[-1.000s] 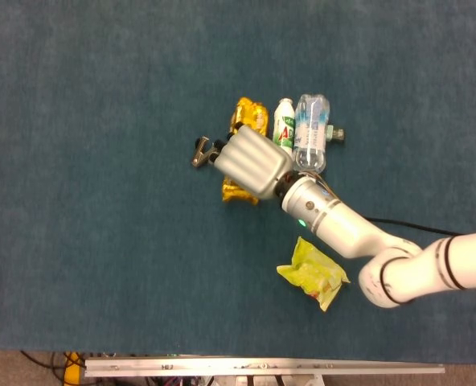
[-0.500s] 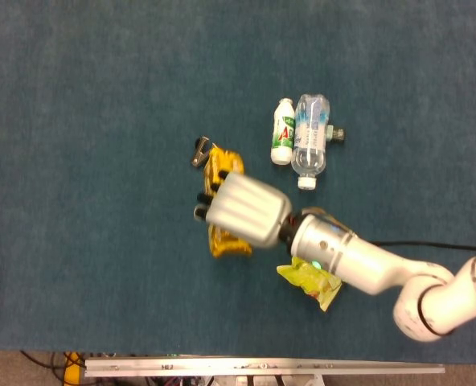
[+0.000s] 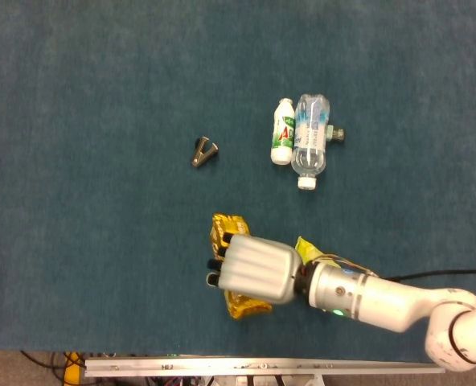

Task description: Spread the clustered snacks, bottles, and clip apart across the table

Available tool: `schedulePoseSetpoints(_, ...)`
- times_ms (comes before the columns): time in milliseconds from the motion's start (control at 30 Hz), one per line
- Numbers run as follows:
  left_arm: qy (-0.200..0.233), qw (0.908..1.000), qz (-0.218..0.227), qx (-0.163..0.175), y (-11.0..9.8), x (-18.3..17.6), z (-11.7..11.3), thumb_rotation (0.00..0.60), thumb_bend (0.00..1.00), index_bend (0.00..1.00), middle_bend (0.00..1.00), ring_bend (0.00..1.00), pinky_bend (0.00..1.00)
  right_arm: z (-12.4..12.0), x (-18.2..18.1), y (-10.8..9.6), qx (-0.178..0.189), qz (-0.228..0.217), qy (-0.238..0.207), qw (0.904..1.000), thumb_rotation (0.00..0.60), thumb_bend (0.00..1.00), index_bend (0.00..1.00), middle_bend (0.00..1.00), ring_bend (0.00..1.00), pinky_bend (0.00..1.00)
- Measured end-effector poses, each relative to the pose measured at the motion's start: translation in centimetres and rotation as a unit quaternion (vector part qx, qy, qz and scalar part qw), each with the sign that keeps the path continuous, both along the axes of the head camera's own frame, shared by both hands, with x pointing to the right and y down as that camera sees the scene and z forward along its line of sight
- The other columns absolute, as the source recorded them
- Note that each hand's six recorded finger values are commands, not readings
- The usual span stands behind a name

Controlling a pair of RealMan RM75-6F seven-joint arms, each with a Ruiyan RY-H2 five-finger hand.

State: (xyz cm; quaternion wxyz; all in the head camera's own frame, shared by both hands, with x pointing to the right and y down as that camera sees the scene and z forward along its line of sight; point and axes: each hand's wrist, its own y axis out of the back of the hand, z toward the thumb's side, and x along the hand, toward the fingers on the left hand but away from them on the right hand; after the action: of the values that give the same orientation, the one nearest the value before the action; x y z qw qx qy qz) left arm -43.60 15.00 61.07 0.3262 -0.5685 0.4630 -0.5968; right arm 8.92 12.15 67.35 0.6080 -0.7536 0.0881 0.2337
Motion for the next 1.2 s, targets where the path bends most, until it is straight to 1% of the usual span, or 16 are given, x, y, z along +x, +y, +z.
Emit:
schedulePoseSetpoints(133,0.001,1.0000,0.001,-0.001,-0.1,0.1,0.1,0.600,0.36,0.00,0.04,0.03,0.07,0.3,1.0,0.6,0.002,-0.012,0.013,0.9998,0.600,0.00,0.71,0.56,0.50,0.46)
schedulePoseSetpoints(200,0.001,1.0000,0.003,-0.003,-0.1,0.2,0.2,0.600,0.36,0.00,0.04,0.03,0.07,0.6,1.6,1.0,0.003,-0.020,0.025,0.9995,0.600,0.00,0.69,0.54,0.48,0.46)
schedulePoseSetpoints(233,0.001,1.0000,0.004,-0.003,-0.1,0.2,0.2,0.600,0.36,0.00,0.04,0.03,0.07,0.8,1.8,1.1,0.003,-0.022,0.030,0.9993,0.600,0.00,0.64,0.52,0.45,0.46)
schedulePoseSetpoints(300,0.001,1.0000,0.005,-0.005,-0.2,0.3,0.3,0.600,0.36,0.00,0.04,0.03,0.07,1.0,2.2,1.0,0.006,-0.023,0.039,0.9990,0.600,0.00,0.49,0.45,0.39,0.46)
schedulePoseSetpoints(400,0.000,1.0000,0.005,-0.004,-0.2,0.3,0.3,0.600,0.36,0.00,0.04,0.03,0.07,0.9,2.6,0.7,0.009,-0.018,0.044,0.9988,0.600,0.00,0.34,0.40,0.34,0.45)
schedulePoseSetpoints(567,-0.002,1.0000,0.008,-0.005,-0.3,0.5,0.3,0.600,0.36,0.00,0.04,0.03,0.07,0.2,3.0,0.4,0.011,-0.009,0.036,0.9992,0.600,0.00,0.24,0.38,0.33,0.45)
schedulePoseSetpoints(800,-0.002,0.9999,0.011,-0.007,-0.5,0.8,0.4,0.600,0.36,0.00,0.04,0.03,0.07,-0.1,3.9,0.2,0.011,-0.006,0.042,0.9991,0.600,0.00,0.12,0.33,0.29,0.43)
schedulePoseSetpoints(967,-0.003,0.9999,0.012,-0.005,-0.5,0.8,0.2,0.600,0.36,0.00,0.04,0.03,0.07,-0.3,4.1,-0.3,0.013,0.010,0.038,0.9992,0.600,0.00,0.06,0.28,0.27,0.42)
schedulePoseSetpoints(1133,-0.002,0.9999,0.013,-0.005,-0.5,0.9,0.3,0.600,0.36,0.00,0.04,0.03,0.07,-1.0,4.5,-1.3,0.019,0.040,0.023,0.9988,0.600,0.00,0.04,0.28,0.26,0.42)
schedulePoseSetpoints(1200,-0.002,0.9999,0.012,-0.004,-0.6,0.9,0.3,0.600,0.36,0.00,0.04,0.03,0.07,-1.3,4.8,-2.2,0.027,0.062,0.014,0.9976,0.600,0.00,0.08,0.30,0.28,0.44)
